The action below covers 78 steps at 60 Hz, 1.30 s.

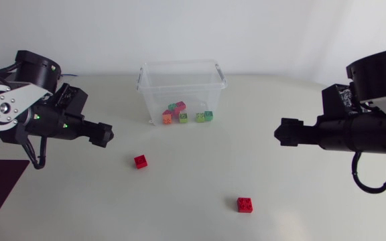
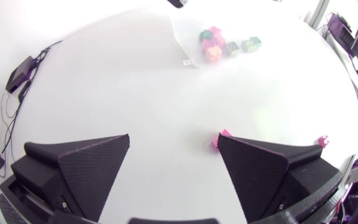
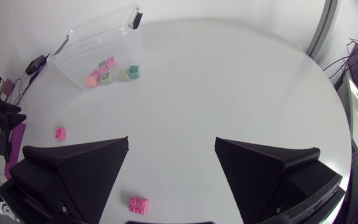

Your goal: Place the duplo bricks in the container

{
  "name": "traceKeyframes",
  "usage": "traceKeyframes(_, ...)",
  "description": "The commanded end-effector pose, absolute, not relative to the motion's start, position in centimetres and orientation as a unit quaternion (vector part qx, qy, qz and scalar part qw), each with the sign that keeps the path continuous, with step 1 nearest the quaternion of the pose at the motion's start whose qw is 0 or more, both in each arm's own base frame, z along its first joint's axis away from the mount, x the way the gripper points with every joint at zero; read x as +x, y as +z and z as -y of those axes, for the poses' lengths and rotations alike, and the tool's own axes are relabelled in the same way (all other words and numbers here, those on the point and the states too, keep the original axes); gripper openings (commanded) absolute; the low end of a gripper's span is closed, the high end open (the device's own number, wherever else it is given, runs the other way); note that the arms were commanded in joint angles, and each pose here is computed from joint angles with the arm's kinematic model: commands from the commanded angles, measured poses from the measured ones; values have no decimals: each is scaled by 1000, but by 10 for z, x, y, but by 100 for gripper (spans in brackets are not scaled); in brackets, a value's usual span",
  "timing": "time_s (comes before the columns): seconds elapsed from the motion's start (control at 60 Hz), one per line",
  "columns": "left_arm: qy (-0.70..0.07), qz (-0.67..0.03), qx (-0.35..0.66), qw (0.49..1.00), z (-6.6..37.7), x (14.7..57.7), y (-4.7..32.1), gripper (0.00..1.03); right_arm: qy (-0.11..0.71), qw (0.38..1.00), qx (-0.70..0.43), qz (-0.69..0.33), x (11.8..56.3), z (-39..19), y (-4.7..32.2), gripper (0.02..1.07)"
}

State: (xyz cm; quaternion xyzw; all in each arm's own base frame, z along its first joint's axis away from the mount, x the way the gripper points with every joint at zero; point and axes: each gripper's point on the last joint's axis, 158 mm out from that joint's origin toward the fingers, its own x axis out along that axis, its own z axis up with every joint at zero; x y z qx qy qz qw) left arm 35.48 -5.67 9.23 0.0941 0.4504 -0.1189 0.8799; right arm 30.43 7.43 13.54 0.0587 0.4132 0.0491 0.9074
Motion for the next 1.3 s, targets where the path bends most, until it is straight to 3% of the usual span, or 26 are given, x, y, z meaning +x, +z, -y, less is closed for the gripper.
traceKeyframes(0.0,-155,-466,127,862,67,361,81,99,43,884,74,-459,303,-88,123,102)
traceKeyframes(0.233,-229,-493,186,818,91,363,44,99,28,819,52,-570,285,-109,74,102)
traceKeyframes(0.6,-356,-476,289,750,130,351,1,94,20,740,26,-672,258,-129,22,102)
traceKeyframes(0.917,-393,-486,316,714,133,355,-34,84,35,686,36,-725,241,-144,1,102)
traceKeyframes(1.183,-396,-483,321,712,136,369,-39,84,34,658,28,-751,228,-146,-7,101)
traceKeyframes(1.233,-399,-481,324,710,136,371,-39,74,34,656,26,-754,226,-146,-7,99)
traceKeyframes(1.25,-403,-484,321,708,137,370,-40,64,32,652,25,-757,223,-145,-7,98)
traceKeyframes(1.267,-403,-484,321,708,137,370,-40,64,32,652,25,-757,223,-145,-7,98)
traceKeyframes(1.283,-408,-486,319,704,139,369,-41,53,34,649,26,-759,221,-147,-7,96)
